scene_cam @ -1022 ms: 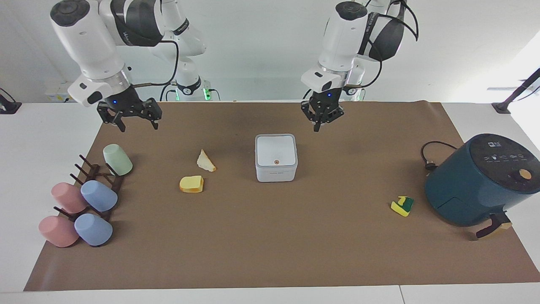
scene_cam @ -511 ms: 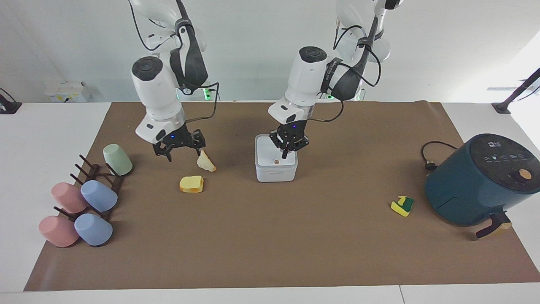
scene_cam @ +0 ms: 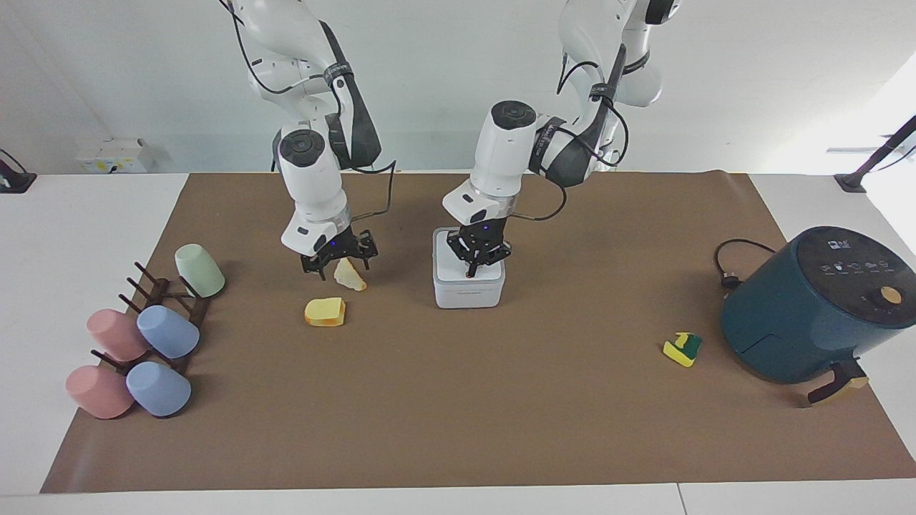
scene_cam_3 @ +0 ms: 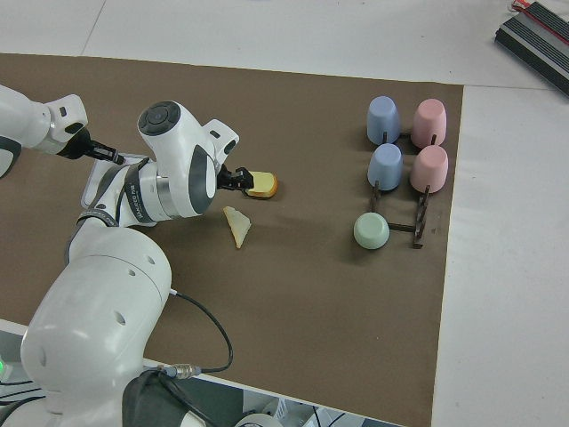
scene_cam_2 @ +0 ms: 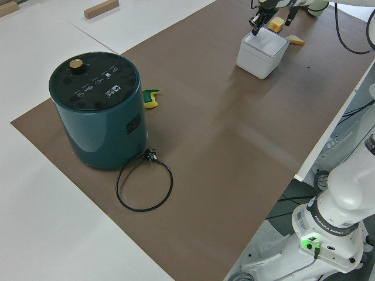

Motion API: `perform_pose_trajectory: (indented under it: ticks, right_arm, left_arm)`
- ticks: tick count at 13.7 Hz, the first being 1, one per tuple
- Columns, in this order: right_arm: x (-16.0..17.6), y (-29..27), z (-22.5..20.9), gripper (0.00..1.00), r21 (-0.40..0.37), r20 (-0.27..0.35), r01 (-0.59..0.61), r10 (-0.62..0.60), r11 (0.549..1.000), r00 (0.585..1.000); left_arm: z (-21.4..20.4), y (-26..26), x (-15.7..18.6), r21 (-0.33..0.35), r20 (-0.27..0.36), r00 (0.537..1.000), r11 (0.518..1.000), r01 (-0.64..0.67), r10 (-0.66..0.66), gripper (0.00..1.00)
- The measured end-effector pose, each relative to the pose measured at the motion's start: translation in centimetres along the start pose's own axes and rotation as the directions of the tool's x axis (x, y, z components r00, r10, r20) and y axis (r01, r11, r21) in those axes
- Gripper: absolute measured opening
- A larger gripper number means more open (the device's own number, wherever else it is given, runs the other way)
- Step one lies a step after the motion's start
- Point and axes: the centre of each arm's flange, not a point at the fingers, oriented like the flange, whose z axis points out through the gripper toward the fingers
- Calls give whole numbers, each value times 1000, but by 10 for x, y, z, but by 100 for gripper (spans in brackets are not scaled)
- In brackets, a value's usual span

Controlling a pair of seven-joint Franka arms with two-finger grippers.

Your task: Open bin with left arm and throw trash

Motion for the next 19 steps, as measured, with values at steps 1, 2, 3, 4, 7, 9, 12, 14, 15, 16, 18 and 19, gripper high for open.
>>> perform_pose_trajectory:
  ticks: [1, 2, 3, 4, 7, 9, 12, 14, 15, 16, 18, 19]
  right_arm:
    - [-5, 1, 8, 100, 14, -7, 18, -18, 1000, 1000]
    - [-9, 1, 16, 100, 48, -11, 24, -23, 999, 1000]
    - [-12, 2, 20, 100, 75, -10, 31, -31, 997, 999]
    - [-15, 2, 25, 100, 90, -4, 42, -42, 995, 999]
    - [-21, 1, 34, 100, 95, 4, 91, -91, 991, 996]
    - [-24, 2, 39, 100, 84, -28, 145, -143, 986, 989]
    - [-34, 4, 52, 96, 71, -47, 207, -204, 976, 978]
    - [-39, 7, 58, 86, 72, -38, 253, -250, 965, 967]
    - [-39, 8, 60, 75, 73, -35, 264, -262, 962, 964]
    - [-39, 9, 60, 61, 72, -35, 268, -267, 961, 963]
    - [-37, 10, 58, 40, 71, -39, 269, -267, 960, 963]
    - [-36, 8, 57, 35, 75, -33, 273, -271, 959, 962]
  left_arm:
    - [0, 1, -1, 0, 1, 1000, 1000, -2, 2, 1]
    - [-1, 1, -1, 1, 4, 1000, 1000, -3, 3, 1]
    - [-2, 1, -2, 8, 17, 1000, 1000, -4, 4, 1]
    - [-7, 0, -6, 22, 47, 999, 1000, -6, 5, 1]
    - [-48, -12, -23, 86, 163, 987, 996, -5, -9, 1]
    - [-84, -39, -23, 115, 188, 981, 993, 35, -56, 1]
    - [-139, -109, -19, 159, 208, 962, 977, 144, -176, 8]
    - [-170, -154, -17, 169, 197, 954, 966, 196, -228, 27]
    - [-181, -176, -15, 167, 185, 954, 964, 205, -235, 38]
    - [-189, -195, -13, 164, 176, 956, 965, 207, -235, 51]
    - [-201, -233, -10, 162, 169, 959, 966, 201, -228, 74]
    - [-207, -250, -8, 161, 164, 961, 967, 198, -224, 85]
